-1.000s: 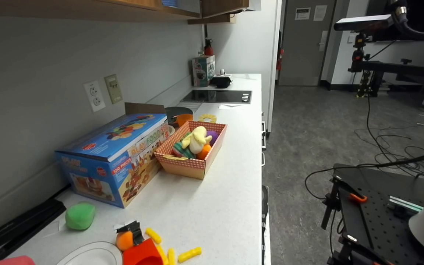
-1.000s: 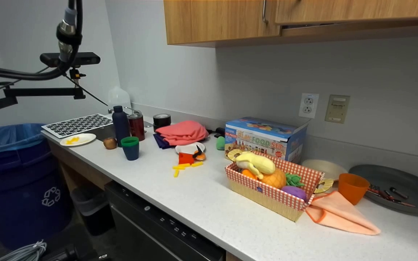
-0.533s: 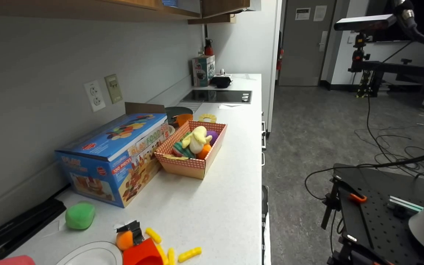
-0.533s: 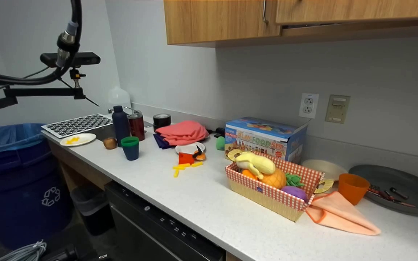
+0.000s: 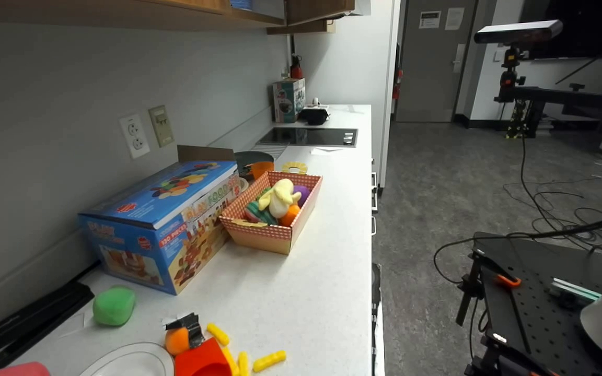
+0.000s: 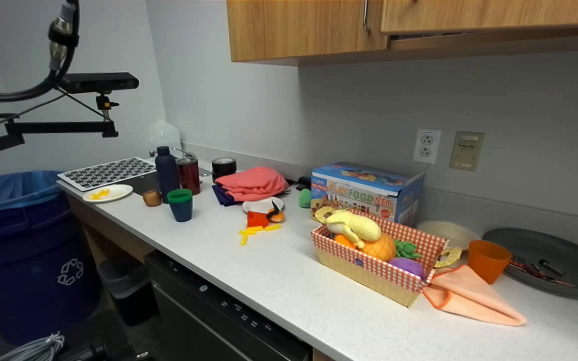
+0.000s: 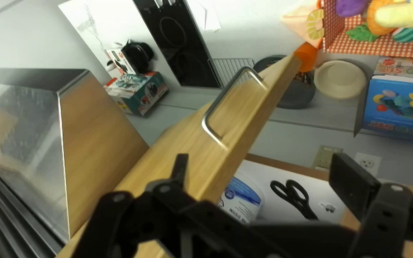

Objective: Open the top right cabinet door

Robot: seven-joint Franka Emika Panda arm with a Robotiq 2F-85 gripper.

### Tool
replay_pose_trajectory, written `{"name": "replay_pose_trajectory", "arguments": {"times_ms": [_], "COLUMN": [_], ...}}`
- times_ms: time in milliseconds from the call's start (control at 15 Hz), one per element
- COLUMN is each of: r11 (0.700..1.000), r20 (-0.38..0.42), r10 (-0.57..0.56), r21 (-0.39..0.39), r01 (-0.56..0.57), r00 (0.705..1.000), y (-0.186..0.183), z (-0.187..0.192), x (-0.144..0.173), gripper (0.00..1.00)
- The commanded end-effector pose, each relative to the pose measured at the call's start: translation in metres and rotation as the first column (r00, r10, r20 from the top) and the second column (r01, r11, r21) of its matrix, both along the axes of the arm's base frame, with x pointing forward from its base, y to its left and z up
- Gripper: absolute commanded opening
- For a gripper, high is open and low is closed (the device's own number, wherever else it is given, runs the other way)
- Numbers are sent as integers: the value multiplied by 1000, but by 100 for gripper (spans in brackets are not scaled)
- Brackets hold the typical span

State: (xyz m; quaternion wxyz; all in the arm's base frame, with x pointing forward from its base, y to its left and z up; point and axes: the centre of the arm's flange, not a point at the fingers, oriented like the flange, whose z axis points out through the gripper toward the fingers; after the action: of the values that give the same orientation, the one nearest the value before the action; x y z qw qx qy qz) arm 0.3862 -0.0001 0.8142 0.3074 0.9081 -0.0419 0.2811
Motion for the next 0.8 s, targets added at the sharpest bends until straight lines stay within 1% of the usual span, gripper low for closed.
{"name": "replay_pose_trajectory", "arguments": {"times_ms": [0, 133, 333, 467, 600, 733], "r11": [995, 990, 982, 979, 975, 968], "r20": [56, 74, 126, 141, 150, 146], "r10": [82, 122, 158, 154, 139, 96], "r21": [-61, -81, -127, -159, -196, -244], "r01": [-78, -116, -142, -131, -108, -58], "r00": [995, 990, 979, 978, 979, 985], "y": [11, 15, 18, 17, 14, 6], "z": [27, 35, 39, 38, 36, 35], "x": [18, 35, 70, 95, 113, 130], "gripper": [100, 100, 100, 100, 100, 100]}}
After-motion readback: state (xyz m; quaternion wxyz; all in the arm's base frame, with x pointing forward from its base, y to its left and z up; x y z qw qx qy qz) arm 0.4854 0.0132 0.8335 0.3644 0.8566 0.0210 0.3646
